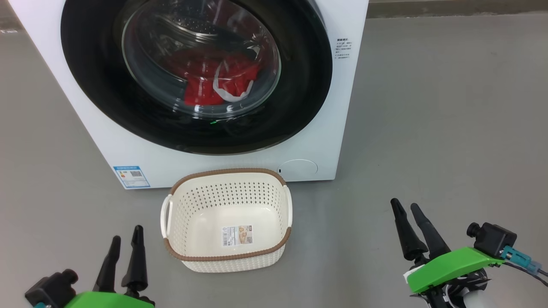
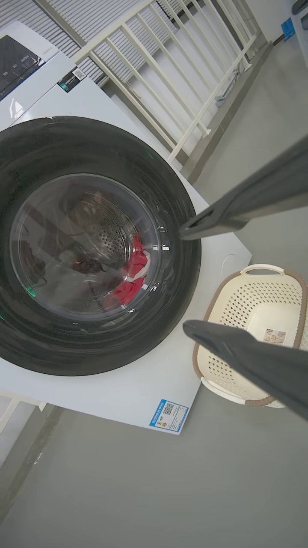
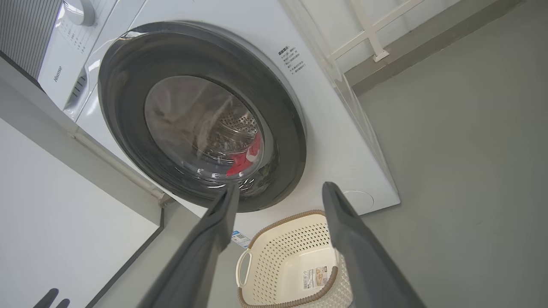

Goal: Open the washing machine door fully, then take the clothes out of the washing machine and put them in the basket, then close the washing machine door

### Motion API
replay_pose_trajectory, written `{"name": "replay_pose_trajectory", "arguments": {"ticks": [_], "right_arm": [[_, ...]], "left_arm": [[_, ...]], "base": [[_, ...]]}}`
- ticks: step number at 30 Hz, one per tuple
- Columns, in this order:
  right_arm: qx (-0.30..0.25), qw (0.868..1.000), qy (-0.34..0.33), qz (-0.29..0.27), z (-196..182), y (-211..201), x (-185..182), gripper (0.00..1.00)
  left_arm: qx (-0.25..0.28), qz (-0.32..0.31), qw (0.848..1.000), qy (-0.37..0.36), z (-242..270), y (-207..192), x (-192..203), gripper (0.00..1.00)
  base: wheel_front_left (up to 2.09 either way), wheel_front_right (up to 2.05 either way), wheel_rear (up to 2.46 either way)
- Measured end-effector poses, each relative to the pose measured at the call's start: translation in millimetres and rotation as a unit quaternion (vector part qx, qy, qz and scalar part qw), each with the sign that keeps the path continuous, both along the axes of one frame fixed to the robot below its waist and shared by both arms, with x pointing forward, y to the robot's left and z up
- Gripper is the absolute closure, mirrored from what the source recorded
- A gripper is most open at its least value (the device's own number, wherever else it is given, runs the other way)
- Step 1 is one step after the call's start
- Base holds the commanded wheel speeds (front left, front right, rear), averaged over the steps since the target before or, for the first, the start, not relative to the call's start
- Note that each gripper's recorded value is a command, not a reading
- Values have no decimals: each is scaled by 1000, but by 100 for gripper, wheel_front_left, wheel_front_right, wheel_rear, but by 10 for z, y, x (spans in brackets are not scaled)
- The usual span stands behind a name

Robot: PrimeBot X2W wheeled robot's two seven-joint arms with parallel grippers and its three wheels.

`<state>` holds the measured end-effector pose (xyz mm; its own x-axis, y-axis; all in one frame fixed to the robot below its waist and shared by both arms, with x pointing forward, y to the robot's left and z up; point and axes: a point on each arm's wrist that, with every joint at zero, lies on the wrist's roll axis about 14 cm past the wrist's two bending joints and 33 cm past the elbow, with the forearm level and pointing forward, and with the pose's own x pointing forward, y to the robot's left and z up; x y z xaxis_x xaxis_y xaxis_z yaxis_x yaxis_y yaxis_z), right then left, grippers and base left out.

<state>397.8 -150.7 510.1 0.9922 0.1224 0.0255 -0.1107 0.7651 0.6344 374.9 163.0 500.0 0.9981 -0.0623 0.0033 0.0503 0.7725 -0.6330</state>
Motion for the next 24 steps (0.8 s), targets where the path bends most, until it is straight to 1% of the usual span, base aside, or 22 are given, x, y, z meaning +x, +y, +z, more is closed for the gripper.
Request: {"name": "replay_pose_trajectory", "arguments": {"ticks": [12, 19, 24], "right_arm": [[-72, 997, -24, 13, 54, 96, 43, 0], [-113, 993, -36, 25, 57, 173, 40, 0], [-139, 988, -55, 29, 136, 211, 90, 0]], "left_arm": [[67, -7, 997, -21, 58, -48, 1, 0], [105, -14, 994, -36, 105, -85, 4, 0], [131, -15, 990, -49, 145, -96, 15, 0]], "base": [[0, 0, 0], [0, 0, 0], [0, 0, 0]]}}
